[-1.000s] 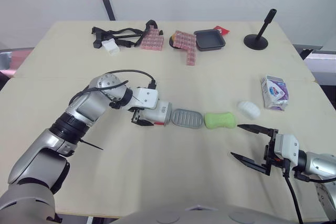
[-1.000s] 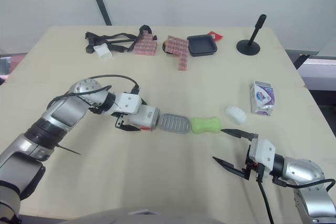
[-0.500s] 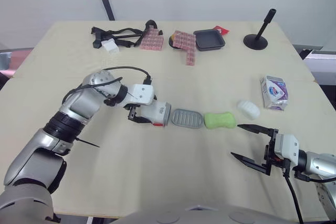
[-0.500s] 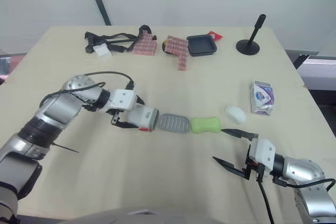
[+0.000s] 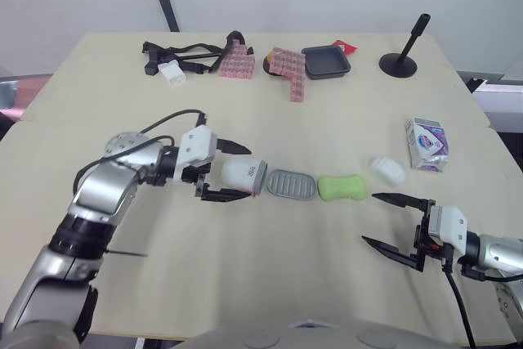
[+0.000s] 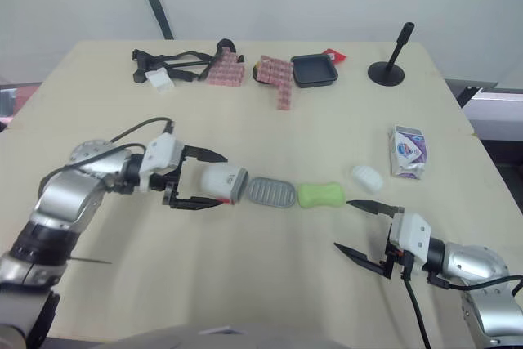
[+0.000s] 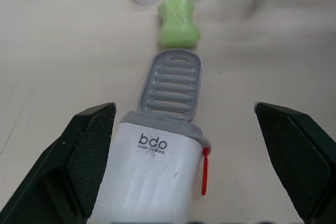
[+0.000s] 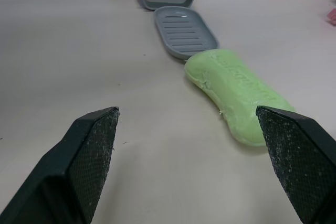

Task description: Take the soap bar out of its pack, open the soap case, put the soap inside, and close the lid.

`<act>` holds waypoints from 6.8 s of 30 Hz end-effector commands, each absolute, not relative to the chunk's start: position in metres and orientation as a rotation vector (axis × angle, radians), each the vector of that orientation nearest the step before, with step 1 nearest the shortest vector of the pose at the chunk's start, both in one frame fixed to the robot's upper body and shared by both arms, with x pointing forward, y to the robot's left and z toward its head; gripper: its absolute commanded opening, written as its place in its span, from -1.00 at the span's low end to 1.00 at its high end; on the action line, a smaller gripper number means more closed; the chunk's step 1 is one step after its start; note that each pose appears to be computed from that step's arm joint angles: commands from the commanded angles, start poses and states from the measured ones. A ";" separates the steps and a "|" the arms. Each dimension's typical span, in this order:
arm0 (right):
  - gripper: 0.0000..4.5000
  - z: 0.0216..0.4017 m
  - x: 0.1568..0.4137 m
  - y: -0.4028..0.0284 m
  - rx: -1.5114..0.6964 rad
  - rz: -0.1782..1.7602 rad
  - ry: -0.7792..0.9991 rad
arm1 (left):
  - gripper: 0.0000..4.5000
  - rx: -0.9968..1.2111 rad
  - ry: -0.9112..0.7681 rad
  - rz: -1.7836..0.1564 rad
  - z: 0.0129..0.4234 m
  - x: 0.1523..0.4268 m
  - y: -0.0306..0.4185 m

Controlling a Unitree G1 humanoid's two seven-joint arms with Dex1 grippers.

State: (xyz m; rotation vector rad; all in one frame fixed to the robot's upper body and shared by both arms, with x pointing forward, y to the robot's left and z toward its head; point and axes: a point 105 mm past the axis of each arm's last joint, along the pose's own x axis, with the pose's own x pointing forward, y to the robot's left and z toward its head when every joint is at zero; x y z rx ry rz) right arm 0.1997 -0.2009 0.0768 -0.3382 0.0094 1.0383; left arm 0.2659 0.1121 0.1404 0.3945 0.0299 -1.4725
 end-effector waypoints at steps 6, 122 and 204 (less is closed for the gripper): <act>1.00 0.085 0.203 -0.206 -0.364 1.009 0.002 | 1.00 0.312 -0.054 -1.349 0.141 0.240 0.133; -0.22 0.147 0.285 -0.068 -0.615 1.252 0.380 | 1.00 0.335 -0.051 -1.325 0.109 0.226 0.161; 0.99 0.094 0.200 -0.155 -0.213 1.020 -0.021 | 1.00 0.482 -0.061 -1.411 0.134 0.278 0.141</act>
